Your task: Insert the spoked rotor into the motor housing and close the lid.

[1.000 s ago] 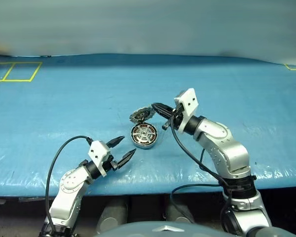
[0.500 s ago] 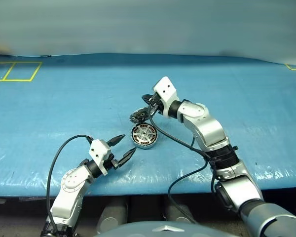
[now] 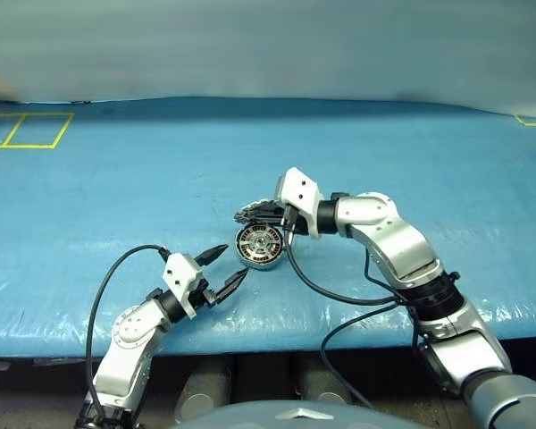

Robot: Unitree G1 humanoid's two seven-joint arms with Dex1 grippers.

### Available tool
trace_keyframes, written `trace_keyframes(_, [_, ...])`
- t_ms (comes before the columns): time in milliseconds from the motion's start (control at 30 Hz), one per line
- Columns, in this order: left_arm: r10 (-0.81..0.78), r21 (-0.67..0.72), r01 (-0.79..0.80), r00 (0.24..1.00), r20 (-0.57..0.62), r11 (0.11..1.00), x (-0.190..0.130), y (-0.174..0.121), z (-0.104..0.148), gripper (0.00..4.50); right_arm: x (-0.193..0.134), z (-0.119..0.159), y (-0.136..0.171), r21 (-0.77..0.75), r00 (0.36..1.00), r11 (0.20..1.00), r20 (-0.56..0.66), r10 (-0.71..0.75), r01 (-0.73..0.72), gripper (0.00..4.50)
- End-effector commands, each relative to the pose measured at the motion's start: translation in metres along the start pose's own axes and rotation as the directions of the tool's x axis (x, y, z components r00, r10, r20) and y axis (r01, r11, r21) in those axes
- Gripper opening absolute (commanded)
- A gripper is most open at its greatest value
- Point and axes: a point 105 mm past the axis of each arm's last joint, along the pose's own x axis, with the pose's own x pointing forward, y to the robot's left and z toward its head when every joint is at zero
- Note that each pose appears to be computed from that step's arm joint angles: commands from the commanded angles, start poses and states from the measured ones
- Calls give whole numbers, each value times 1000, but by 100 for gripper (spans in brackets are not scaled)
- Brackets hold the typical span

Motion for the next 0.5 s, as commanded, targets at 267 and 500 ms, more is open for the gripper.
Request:
trace_keyframes(267, [-9,22,9,1000,16,1000,-2,4,8,334,-21,56,12,-16,965,999,257,46,-44,4])
trace_keyframes(500, [-22,20,22,1000,22,1000,1,1,8,334,-11,45,-54,-24,924,934,157,-349,357,4])
